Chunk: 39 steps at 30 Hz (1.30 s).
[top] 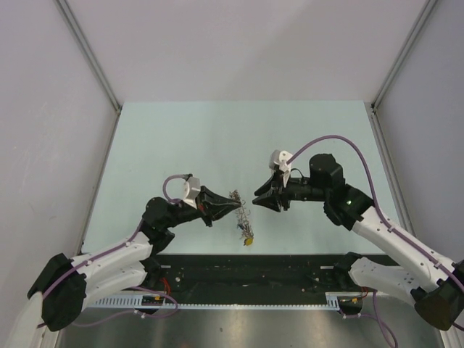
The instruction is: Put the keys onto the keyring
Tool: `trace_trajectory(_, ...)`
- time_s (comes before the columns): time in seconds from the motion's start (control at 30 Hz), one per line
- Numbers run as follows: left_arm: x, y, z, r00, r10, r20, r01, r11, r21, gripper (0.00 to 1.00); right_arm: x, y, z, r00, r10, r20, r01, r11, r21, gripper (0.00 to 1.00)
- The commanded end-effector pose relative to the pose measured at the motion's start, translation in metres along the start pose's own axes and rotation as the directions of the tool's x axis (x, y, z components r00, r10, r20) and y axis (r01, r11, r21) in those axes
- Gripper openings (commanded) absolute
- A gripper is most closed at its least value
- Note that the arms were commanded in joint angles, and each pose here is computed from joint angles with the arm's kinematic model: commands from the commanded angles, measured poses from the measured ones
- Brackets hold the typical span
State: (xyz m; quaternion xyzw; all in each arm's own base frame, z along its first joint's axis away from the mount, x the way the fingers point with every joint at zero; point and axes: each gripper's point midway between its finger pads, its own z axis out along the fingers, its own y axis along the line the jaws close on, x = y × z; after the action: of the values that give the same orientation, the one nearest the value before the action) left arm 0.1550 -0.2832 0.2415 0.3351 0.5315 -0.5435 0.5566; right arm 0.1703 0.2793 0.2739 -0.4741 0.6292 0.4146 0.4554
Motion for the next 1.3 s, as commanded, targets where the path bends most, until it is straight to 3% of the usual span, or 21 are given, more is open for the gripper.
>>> trace_trajectory(0.0, -0.045, -0.008, 0.002, 0.983, 0.054, 0.175, -0.057, 0.998, 0.012, 0.00, -0.024, 0.003, 0.010, 0.983, 0.034, 0.181, -0.028, 0.999, -0.037, 0.36)
trace_trajectory(0.37, -0.047, -0.005, 0.001, 0.980, 0.045, 0.192, -0.045, 0.999, -0.007, 0.00, -0.034, 0.000, 0.015, 0.945, 0.080, 0.317, -0.086, 0.996, 0.006, 0.35)
trace_trajectory(0.67, -0.050, -0.003, 0.001, 0.978, 0.046, 0.203, -0.042, 0.999, -0.024, 0.00, -0.033, 0.007, 0.024, 0.947, 0.077, 0.313, -0.086, 0.996, 0.013, 0.35)
trace_trajectory(1.1, -0.056, 0.004, -0.005, 0.971, 0.057, 0.231, -0.039, 0.996, -0.080, 0.00, -0.030, -0.006, 0.024, 0.932, 0.018, 0.361, -0.121, 0.957, 0.264, 0.28)
trace_trajectory(1.27, -0.057, 0.005, -0.006, 0.971, 0.058, 0.233, -0.038, 0.995, -0.093, 0.00, -0.031, -0.007, 0.022, 0.923, 0.022, 0.384, -0.143, 0.946, 0.291, 0.28)
